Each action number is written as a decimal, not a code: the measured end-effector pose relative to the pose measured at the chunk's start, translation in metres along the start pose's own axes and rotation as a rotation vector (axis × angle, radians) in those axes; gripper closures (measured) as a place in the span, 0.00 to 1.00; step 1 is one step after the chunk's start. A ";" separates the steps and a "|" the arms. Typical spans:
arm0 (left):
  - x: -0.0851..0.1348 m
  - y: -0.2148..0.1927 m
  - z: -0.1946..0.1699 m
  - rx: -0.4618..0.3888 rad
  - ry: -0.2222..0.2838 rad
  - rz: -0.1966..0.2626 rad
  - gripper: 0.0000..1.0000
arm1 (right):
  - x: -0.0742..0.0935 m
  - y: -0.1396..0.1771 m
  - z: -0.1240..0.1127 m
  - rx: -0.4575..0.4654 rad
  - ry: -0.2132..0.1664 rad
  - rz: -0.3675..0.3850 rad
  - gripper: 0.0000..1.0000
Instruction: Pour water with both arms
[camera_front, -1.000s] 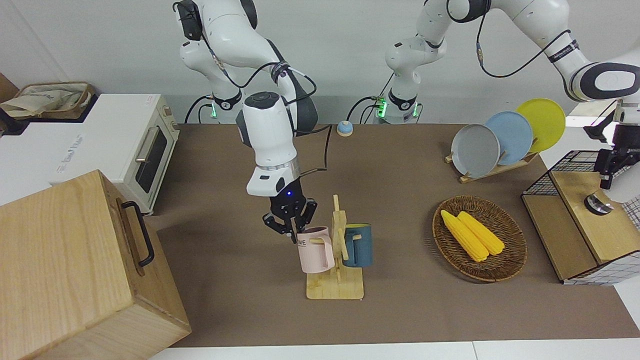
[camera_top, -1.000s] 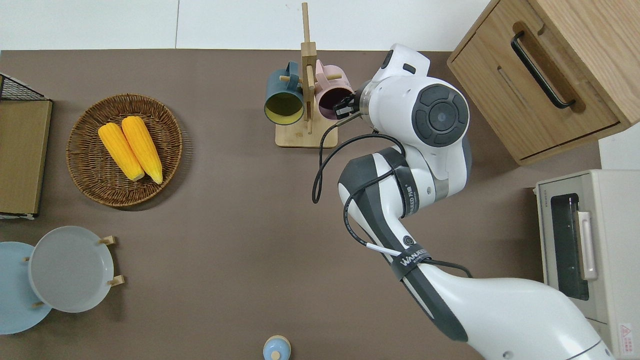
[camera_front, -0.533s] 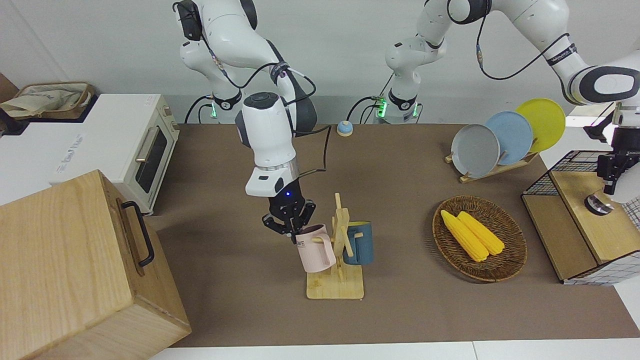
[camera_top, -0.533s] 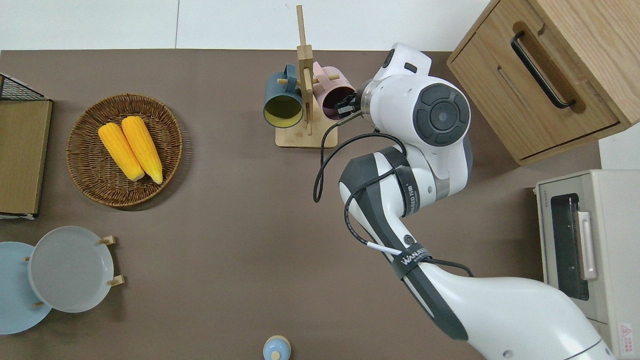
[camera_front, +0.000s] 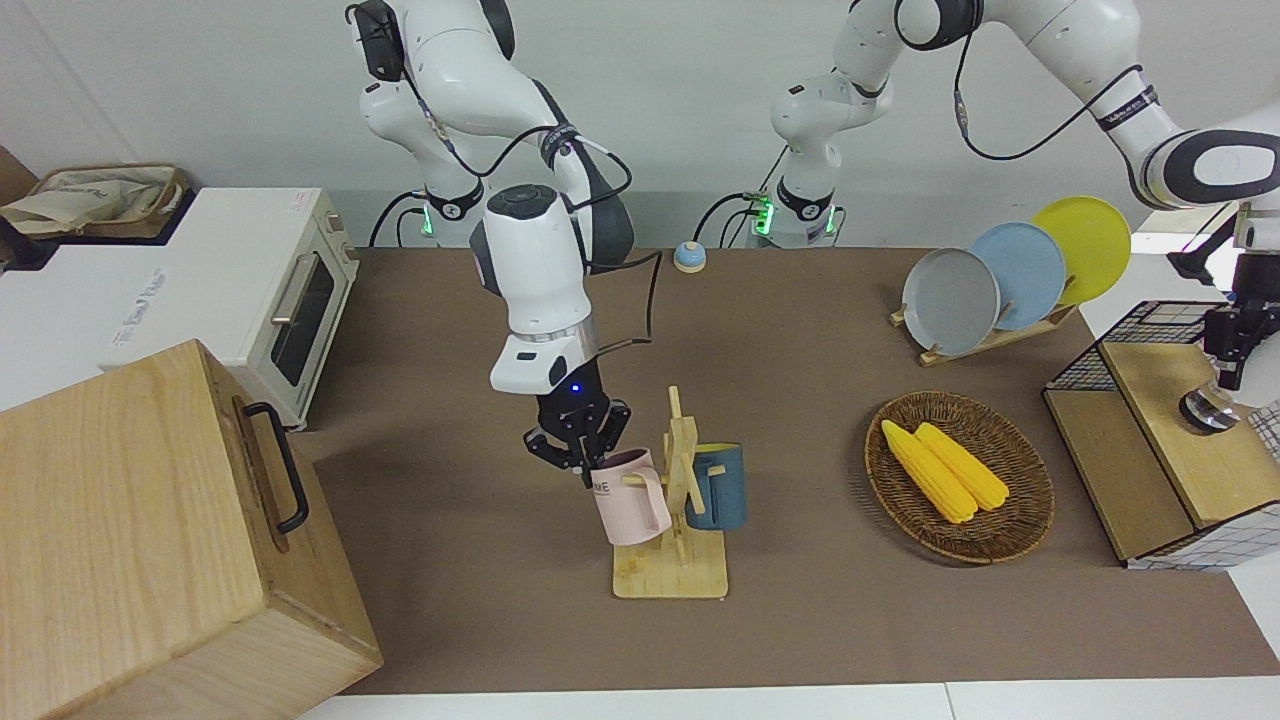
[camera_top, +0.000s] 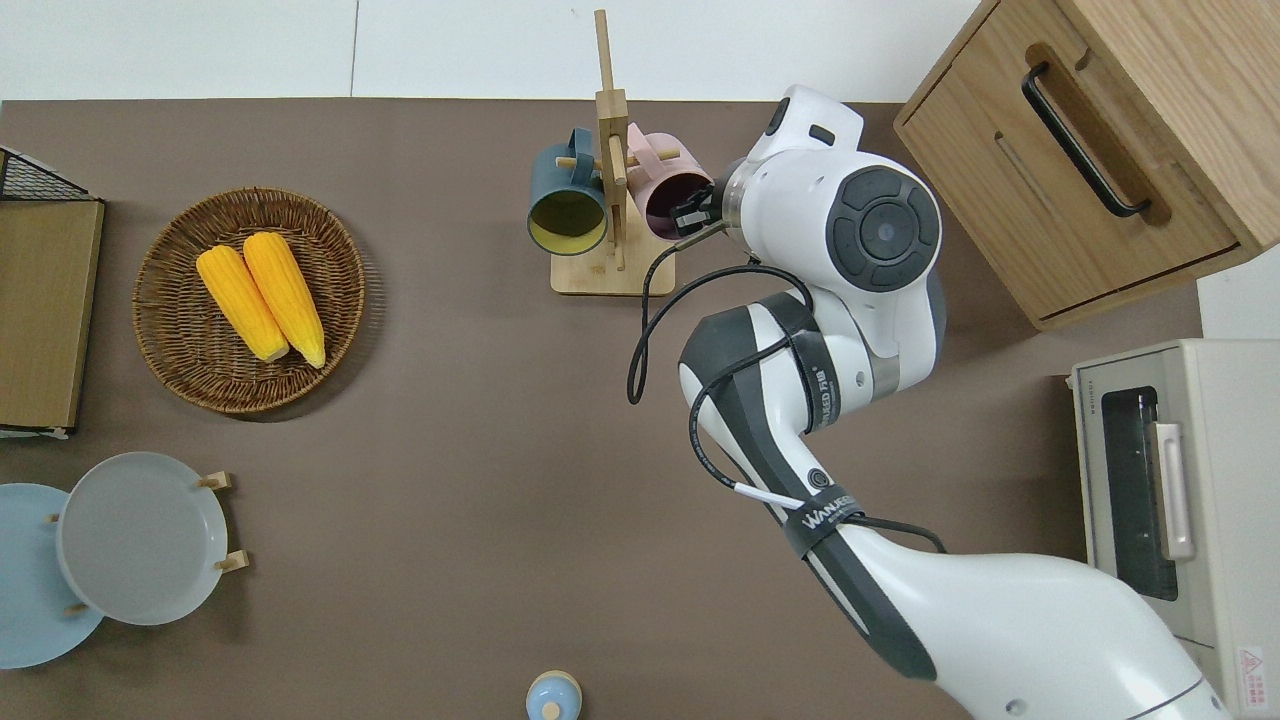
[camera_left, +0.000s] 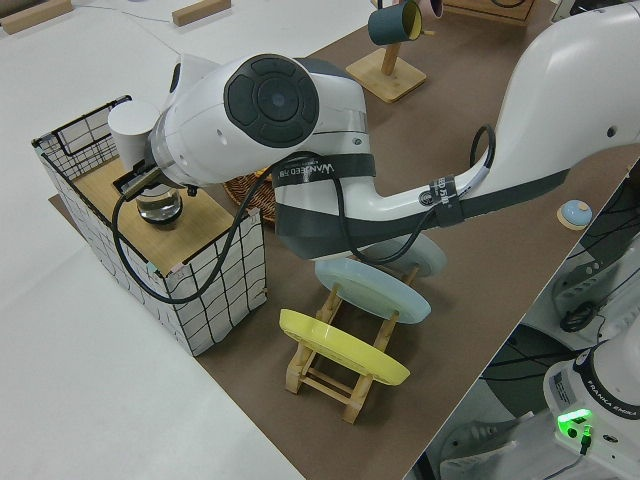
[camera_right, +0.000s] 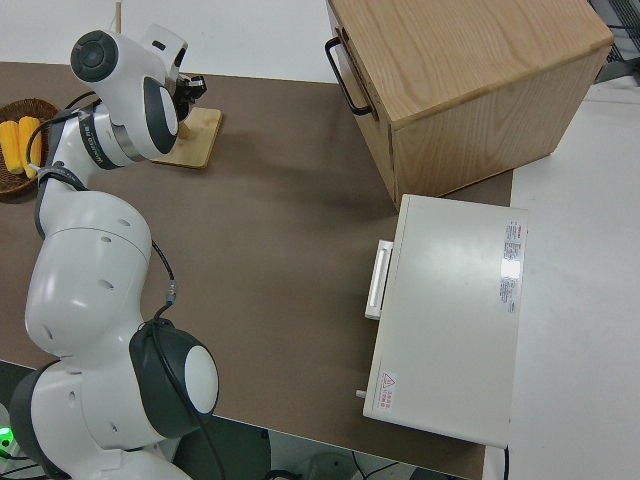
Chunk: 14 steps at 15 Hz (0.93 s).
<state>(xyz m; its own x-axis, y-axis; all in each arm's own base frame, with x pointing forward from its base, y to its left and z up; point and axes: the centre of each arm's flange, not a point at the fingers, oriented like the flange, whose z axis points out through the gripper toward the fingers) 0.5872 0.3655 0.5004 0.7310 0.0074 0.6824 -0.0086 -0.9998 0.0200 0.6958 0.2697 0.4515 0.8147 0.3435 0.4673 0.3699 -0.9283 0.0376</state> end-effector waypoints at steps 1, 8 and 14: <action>0.006 0.000 -0.004 0.004 0.007 0.000 0.37 | 0.000 0.000 0.000 -0.005 -0.001 -0.005 0.94; 0.057 0.010 -0.042 0.035 -0.050 -0.031 0.37 | 0.003 0.003 -0.006 -0.020 -0.028 -0.024 0.94; 0.074 0.014 -0.063 0.022 -0.107 -0.054 0.37 | 0.005 0.010 -0.031 -0.029 -0.058 -0.061 0.94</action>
<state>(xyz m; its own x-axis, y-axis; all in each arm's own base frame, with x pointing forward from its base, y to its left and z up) 0.5984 0.3535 0.5968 0.7988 0.0604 0.5985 0.0469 -0.9982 0.0382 0.6897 0.2579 0.4818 0.8157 0.4064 0.4117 0.4072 -0.9089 0.0903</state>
